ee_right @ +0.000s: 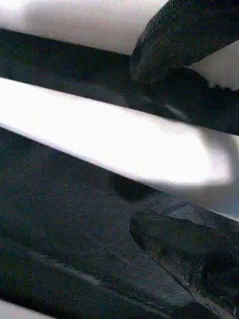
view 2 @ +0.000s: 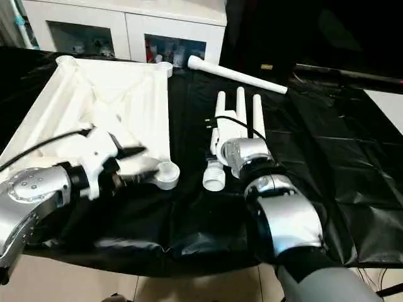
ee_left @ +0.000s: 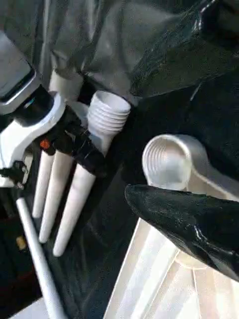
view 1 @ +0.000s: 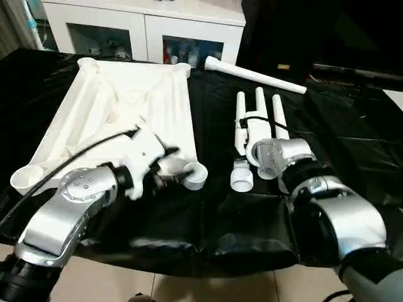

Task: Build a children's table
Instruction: Pick table leg

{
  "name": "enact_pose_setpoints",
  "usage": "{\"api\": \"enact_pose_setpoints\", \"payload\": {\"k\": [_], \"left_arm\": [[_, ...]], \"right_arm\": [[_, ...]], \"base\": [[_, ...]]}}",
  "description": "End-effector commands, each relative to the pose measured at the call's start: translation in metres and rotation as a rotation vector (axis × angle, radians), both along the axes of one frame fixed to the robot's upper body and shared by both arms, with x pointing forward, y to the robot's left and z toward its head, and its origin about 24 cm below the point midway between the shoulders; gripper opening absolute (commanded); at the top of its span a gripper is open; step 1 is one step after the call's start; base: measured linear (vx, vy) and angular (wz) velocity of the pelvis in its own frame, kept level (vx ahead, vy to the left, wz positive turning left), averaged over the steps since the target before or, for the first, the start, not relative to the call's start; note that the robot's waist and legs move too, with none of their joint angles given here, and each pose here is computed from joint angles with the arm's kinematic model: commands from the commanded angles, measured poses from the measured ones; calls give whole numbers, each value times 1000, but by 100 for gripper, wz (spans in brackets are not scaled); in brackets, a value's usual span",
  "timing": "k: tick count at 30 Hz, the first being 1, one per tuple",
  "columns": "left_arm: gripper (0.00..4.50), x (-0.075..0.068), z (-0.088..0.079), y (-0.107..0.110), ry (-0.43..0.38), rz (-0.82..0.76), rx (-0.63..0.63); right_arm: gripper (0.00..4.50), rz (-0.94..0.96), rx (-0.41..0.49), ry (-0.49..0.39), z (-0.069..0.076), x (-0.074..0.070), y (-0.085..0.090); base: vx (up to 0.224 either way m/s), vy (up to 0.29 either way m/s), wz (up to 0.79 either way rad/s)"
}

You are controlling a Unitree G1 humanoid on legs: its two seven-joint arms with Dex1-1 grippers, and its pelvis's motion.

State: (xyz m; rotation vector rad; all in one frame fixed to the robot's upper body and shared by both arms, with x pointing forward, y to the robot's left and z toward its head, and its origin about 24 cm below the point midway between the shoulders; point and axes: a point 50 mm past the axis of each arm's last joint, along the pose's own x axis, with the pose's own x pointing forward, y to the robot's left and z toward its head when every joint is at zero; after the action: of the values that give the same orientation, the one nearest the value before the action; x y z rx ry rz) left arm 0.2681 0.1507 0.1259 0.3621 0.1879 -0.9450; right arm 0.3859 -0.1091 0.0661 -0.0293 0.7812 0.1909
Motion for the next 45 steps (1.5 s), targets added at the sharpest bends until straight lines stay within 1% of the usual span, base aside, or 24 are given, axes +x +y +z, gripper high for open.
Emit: {"api": "enact_pose_setpoints", "payload": {"k": [1,2,5,8,10,15,17,18,20,22,24,29,32,34,35,36,37,38,39,41,42,43,44,45], "left_arm": [[313,-1,2,-2,-4,-12,19],[313,0,2,-2,-7,-10,21],[313,-1,6,-4,-4,-17,25],[313,-1,9,-4,-5,-27,24],[313,-2,8,-3,-1,-26,27],[313,-2,5,-3,4,-24,39],[313,-1,6,-5,7,-27,34],[313,-1,7,-5,7,-30,34],[313,-1,8,-4,7,-31,35],[313,0,5,0,6,-16,55],[313,0,4,1,6,-13,58],[313,2,8,-1,-6,-6,44],[313,5,11,0,-38,21,27],[313,11,13,5,-89,93,13],[313,21,20,10,-194,203,-21],[313,25,22,12,-230,243,-35],[341,29,26,14,-282,301,-59],[348,34,28,19,-255,403,-124],[348,37,28,21,-218,462,-166],[359,37,34,17,-216,467,-260],[373,40,34,18,-191,521,-280],[386,43,32,20,-164,605,-274],[390,46,32,20,-171,644,-277],[390,48,32,15,-78,618,-353]], "right_arm": [[407,-33,12,34,-5,-3,-6],[407,-41,18,36,-6,-3,-7],[371,-46,34,40,-7,-3,-8],[354,-43,35,42,-6,-3,-8],[327,-45,38,46,-7,-3,-8],[283,-50,42,59,-10,-5,-8],[276,-51,56,74,-12,-6,-8],[260,-52,61,80,-13,-7,-8],[245,-52,62,81,-13,-7,-8],[232,-58,70,84,-14,-8,-7],[204,-62,73,86,-15,-8,-7],[189,-89,94,95,-18,-9,-7],[186,-114,122,77,-15,-7,-8],[185,-135,156,51,-8,-3,-8],[185,-152,204,4,2,3,-7],[184,-156,220,-10,5,4,-7],[184,-162,244,-31,10,7,-7],[184,-151,236,-71,17,10,-9],[184,-141,225,-96,21,13,-10],[184,-143,289,-167,38,19,-11],[184,-143,328,-206,46,21,-12],[184,-136,395,-257,54,23,-11],[184,-100,429,-313,60,24,-10],[184,22,455,-450,73,23,-5]], "base": [[0,0,0],[0,0,0],[0,0,0],[0,0,0],[0,0,0],[0,0,0],[0,0,0],[0,0,0],[0,0,0],[0,0,0],[0,0,0],[0,0,0],[0,0,0],[0,0,0],[0,0,0],[0,0,0],[0,0,0],[0,0,0],[0,0,0],[0,0,0],[0,0,0],[0,0,0],[0,0,0],[0,0,0]]}}
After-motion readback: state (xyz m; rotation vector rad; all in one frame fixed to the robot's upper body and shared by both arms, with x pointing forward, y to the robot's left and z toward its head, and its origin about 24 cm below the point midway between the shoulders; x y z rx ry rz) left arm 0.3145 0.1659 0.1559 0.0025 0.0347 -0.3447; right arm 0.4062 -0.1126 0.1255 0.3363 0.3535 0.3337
